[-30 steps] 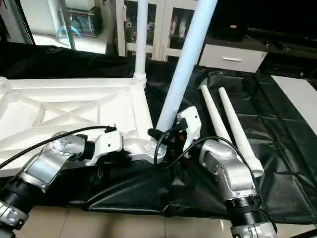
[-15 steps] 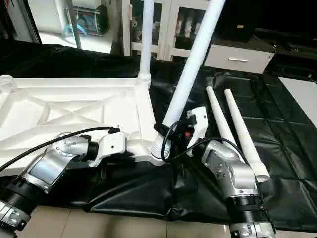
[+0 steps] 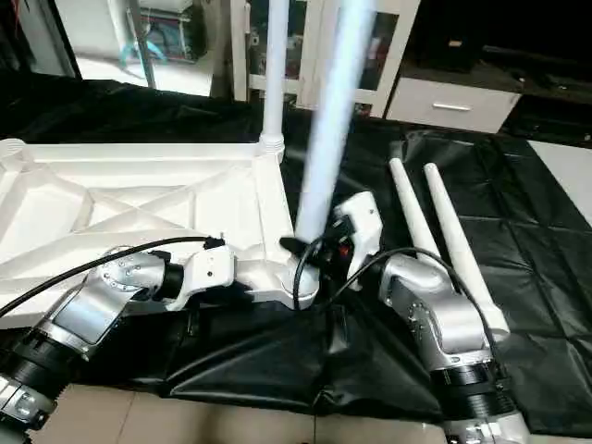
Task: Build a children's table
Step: Pick table leg
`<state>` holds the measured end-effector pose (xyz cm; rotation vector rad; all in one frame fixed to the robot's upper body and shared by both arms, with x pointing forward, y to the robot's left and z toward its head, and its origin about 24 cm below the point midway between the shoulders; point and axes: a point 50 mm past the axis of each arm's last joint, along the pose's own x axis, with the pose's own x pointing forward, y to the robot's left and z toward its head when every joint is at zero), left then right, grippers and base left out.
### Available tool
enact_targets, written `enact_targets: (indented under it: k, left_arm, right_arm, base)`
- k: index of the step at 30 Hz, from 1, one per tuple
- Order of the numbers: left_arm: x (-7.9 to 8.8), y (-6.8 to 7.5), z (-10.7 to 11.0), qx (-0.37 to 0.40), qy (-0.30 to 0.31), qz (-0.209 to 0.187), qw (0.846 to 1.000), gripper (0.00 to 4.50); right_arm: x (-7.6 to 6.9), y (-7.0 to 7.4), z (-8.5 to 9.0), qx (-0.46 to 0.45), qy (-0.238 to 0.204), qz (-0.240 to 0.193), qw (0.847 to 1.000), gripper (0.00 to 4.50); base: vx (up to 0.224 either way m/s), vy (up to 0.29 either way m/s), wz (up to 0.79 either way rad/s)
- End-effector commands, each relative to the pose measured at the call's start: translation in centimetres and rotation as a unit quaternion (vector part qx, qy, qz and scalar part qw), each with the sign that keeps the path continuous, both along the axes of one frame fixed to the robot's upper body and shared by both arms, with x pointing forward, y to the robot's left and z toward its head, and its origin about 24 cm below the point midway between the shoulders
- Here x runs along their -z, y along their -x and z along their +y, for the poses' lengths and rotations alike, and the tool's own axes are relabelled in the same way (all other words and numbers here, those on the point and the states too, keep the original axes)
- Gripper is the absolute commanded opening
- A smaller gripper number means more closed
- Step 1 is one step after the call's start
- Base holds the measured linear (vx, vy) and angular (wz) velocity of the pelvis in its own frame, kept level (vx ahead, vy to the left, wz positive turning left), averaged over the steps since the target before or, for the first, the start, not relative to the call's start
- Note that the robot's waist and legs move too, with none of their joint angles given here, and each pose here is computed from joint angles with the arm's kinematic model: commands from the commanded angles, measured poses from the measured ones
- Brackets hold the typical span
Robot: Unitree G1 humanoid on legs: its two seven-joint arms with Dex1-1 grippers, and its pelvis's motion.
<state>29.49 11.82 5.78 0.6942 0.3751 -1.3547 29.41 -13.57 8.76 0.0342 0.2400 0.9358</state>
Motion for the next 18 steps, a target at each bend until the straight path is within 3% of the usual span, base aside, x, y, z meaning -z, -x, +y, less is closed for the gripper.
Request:
enact_targets:
  k: [1, 11, 18]
  left_arm:
    - [1.7, 0.8, 0.1, 0.01, -0.027, 0.029, 0.999, 0.0]
    - [1.7, 0.8, 0.1, 0.01, -0.028, 0.029, 0.999, 0.0]
    - [1.6, 0.8, 0.1, 0.009, -0.029, 0.029, 0.999, 0.0]
  right_arm:
    - [0.4, 0.1, -0.2, -0.004, 0.037, 0.006, 0.999, 1.84]
    - [1.0, 0.4, -0.2, -0.007, 0.053, 0.008, 0.999, 1.84]
    - [2.4, 0.2, -1.6, 0.039, 0.046, 0.033, 0.998, 1.84]
  base:
    - [0.0, 0.0, 0.0]
    - [0.0, 0.0, 0.0]
    - [0.0, 0.0, 0.0]
